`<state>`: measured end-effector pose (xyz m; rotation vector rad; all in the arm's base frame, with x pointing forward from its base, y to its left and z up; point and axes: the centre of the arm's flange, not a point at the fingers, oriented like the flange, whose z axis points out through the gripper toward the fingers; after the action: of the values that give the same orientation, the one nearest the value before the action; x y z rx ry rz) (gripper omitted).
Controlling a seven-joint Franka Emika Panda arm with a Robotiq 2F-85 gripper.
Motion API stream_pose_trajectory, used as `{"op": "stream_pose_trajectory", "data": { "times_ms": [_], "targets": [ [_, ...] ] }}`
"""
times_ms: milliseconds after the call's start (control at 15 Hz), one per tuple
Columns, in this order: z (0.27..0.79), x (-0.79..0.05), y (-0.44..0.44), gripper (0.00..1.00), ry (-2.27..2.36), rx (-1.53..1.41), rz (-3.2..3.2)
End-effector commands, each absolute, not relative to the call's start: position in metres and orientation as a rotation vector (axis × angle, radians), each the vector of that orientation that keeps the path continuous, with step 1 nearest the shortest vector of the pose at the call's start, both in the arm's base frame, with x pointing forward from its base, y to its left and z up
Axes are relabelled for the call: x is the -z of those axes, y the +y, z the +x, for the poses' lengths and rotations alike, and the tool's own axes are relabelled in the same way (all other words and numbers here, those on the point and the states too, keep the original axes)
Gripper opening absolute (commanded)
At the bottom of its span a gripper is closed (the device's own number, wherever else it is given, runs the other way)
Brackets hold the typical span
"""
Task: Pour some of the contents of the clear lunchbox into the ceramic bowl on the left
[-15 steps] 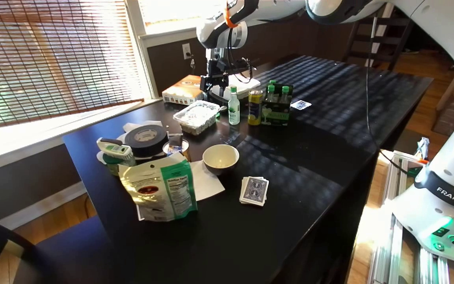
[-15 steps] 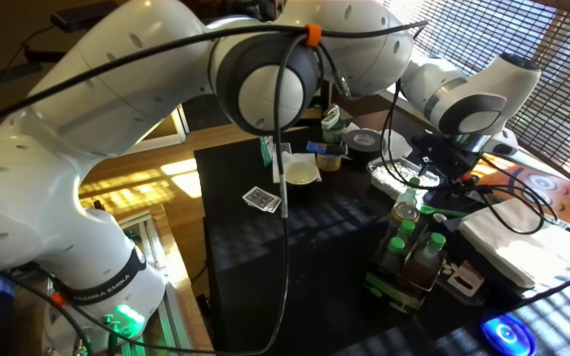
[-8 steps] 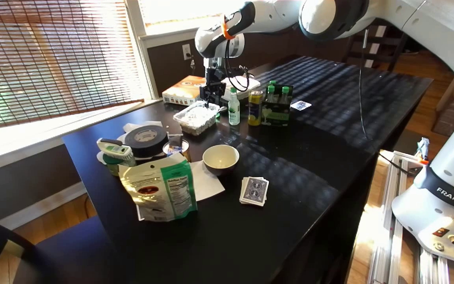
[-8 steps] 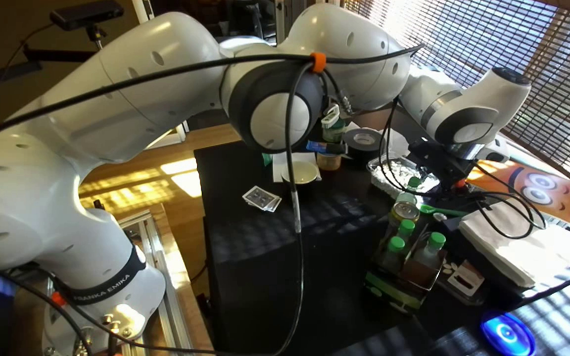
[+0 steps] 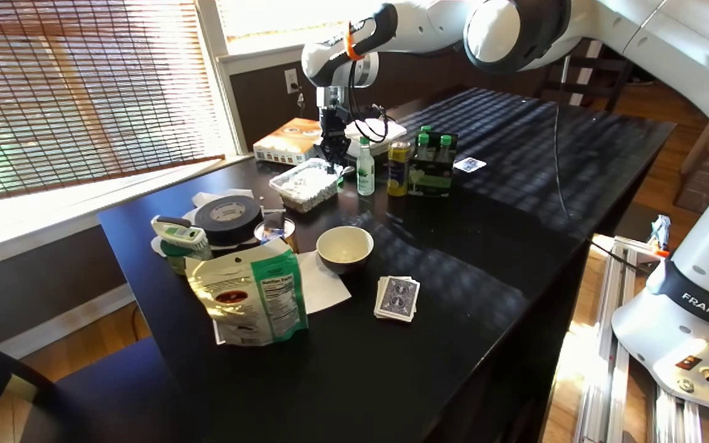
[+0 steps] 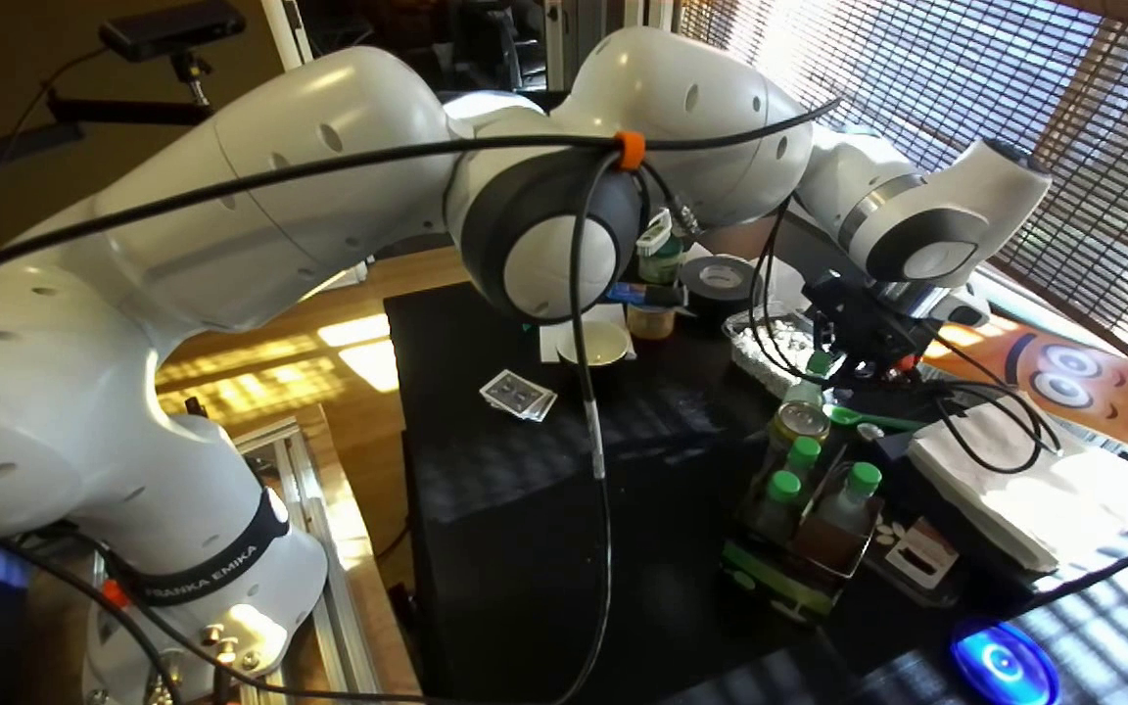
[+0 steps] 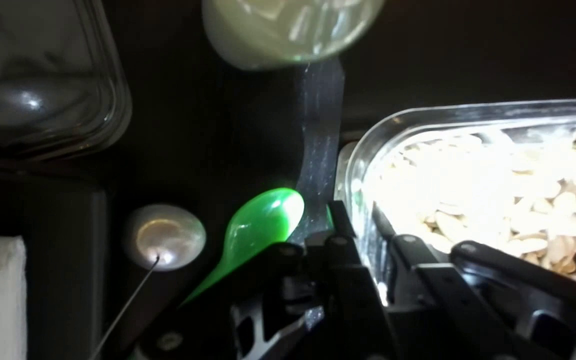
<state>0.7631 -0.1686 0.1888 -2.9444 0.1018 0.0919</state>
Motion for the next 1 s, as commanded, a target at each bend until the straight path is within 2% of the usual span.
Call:
{"op": "stream_pose_trajectory", "data": {
  "times_ms": [0,933],
  "targets": [
    [0.775,-0.203,-0.166,0.0,0.009,-0.194,-2.847],
    [0.739,-0.313,-0.169,0.01,0.088,0.102,-2.632]
  ]
}}
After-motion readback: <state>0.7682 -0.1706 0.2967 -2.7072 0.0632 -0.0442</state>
